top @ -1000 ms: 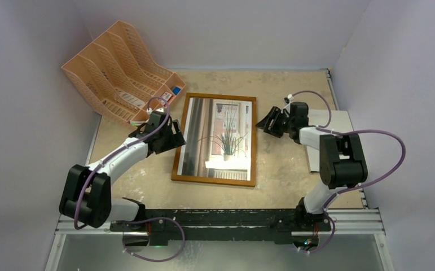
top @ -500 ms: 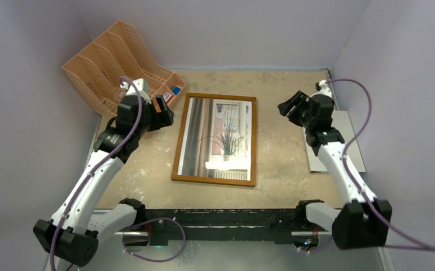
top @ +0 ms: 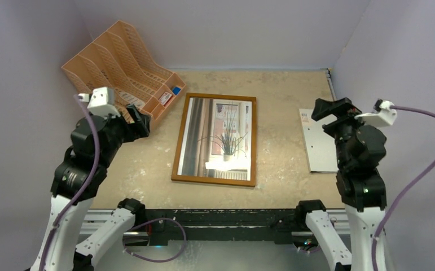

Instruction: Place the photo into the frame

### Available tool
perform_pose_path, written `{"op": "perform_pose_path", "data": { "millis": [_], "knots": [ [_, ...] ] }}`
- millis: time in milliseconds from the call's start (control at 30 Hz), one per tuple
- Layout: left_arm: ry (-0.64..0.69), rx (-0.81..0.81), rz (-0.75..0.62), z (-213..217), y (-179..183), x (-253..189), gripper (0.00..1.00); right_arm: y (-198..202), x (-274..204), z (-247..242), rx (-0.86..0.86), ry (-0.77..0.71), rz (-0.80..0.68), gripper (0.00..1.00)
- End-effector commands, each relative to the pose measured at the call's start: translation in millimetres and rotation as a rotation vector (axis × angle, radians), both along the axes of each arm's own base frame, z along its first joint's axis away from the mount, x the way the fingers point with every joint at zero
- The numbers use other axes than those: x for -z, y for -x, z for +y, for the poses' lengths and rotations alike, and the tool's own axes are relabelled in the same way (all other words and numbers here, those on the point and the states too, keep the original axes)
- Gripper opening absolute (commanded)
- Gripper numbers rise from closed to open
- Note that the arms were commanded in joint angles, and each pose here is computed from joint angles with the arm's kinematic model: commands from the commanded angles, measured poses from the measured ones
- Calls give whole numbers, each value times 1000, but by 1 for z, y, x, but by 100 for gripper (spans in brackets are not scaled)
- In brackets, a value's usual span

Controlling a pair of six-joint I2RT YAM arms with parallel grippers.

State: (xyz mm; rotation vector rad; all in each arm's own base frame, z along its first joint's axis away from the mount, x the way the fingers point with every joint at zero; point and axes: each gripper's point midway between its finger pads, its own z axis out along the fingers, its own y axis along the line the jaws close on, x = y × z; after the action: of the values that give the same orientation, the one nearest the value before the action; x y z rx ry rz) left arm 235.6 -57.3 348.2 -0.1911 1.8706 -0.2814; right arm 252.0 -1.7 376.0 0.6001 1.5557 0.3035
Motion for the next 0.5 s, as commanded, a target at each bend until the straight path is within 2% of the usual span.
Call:
{"op": "perform_pose_path", "data": {
  "millis": [0,167,467],
  "knots": [
    [-35,-35,-76,21,26,-30,83,34,-23,-20,88,59,-24,98],
    [-36,-71,-155,36,48,-57,86,58,-52,-29,129,61,-100,99],
    [-24,-153,-203,58,72,-80,91,77,-76,-37,176,28,-171,97]
  ]
}}
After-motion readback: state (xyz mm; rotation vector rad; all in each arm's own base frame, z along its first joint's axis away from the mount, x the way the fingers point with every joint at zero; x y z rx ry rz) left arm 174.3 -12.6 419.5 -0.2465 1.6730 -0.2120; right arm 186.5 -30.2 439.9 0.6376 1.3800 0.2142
